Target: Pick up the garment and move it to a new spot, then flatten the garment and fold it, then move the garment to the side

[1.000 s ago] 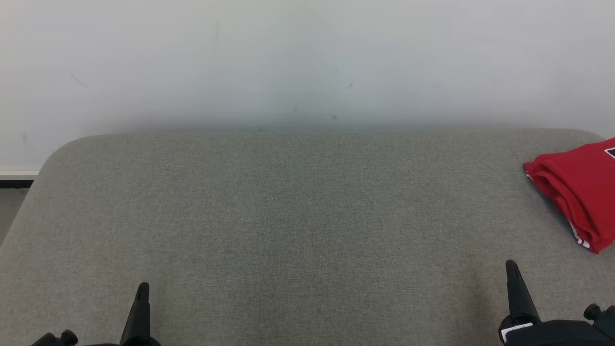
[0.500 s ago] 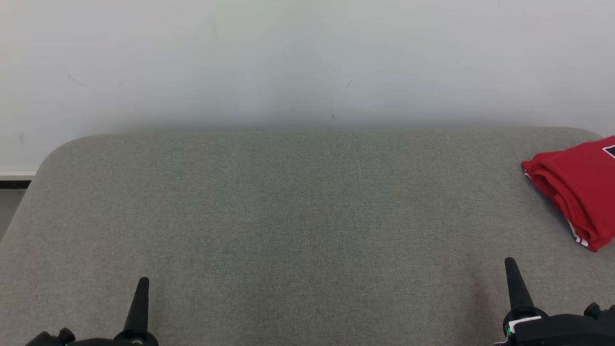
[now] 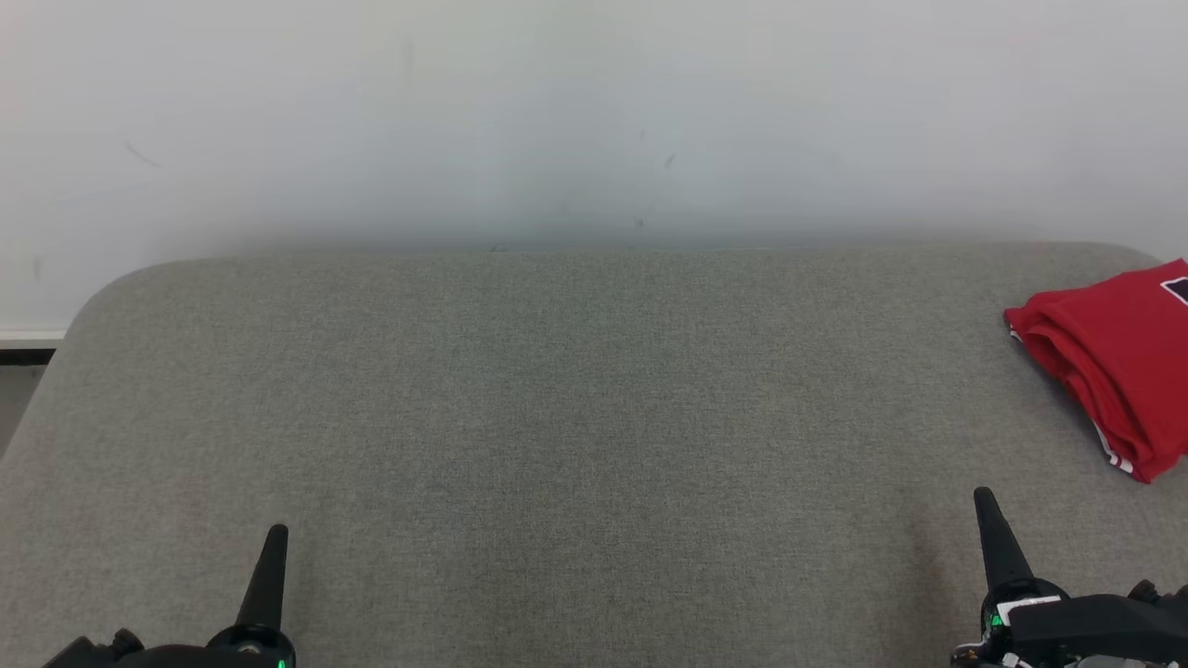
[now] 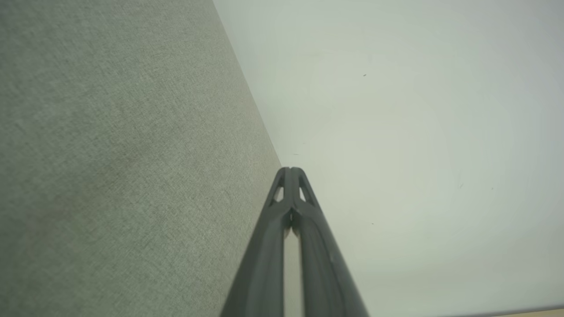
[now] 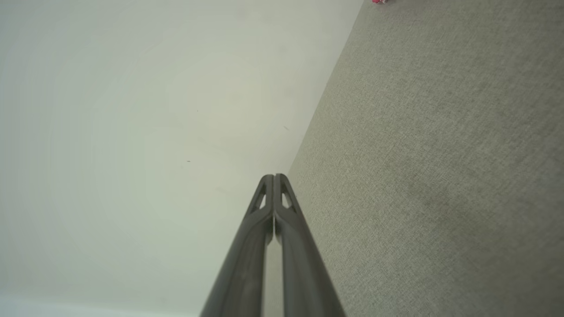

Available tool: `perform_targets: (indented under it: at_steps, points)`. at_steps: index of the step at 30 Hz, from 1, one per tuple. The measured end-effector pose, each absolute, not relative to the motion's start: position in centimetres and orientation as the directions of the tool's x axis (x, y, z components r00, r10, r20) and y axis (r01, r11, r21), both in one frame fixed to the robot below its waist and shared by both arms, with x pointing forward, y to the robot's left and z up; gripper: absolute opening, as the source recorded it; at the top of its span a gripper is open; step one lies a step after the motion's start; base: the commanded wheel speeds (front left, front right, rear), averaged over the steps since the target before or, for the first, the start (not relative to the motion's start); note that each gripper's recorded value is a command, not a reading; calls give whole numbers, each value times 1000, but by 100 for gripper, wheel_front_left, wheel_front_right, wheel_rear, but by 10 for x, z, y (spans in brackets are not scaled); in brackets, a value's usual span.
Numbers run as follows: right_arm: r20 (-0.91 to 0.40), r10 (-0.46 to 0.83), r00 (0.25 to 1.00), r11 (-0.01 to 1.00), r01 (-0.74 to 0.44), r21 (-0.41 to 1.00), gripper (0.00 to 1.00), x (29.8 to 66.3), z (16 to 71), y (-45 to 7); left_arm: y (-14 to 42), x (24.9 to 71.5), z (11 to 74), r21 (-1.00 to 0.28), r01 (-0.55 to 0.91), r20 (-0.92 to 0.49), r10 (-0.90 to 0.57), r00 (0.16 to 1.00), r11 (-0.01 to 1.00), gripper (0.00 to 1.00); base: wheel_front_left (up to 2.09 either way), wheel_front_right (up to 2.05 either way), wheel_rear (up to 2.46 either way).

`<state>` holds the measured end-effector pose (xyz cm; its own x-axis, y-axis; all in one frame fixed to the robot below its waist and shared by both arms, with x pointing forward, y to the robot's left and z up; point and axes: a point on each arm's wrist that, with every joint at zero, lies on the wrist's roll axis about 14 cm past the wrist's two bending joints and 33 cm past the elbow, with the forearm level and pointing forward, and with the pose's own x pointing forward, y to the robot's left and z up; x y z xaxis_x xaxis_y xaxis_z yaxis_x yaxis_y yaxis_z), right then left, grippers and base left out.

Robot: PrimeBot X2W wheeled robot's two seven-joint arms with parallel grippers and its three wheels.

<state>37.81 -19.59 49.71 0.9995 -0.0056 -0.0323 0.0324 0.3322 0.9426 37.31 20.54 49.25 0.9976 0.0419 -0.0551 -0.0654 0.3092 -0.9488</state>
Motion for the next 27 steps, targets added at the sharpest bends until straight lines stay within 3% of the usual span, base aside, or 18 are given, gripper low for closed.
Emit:
perform_targets:
  at_steps: [27]
  points:
    - [-20, 0, 1000, 116, 20, 993, 0, 385, 502, -199, 202, 384, 501, -994, -29, -28, 12, 1000, 105, 0, 0, 0, 0]
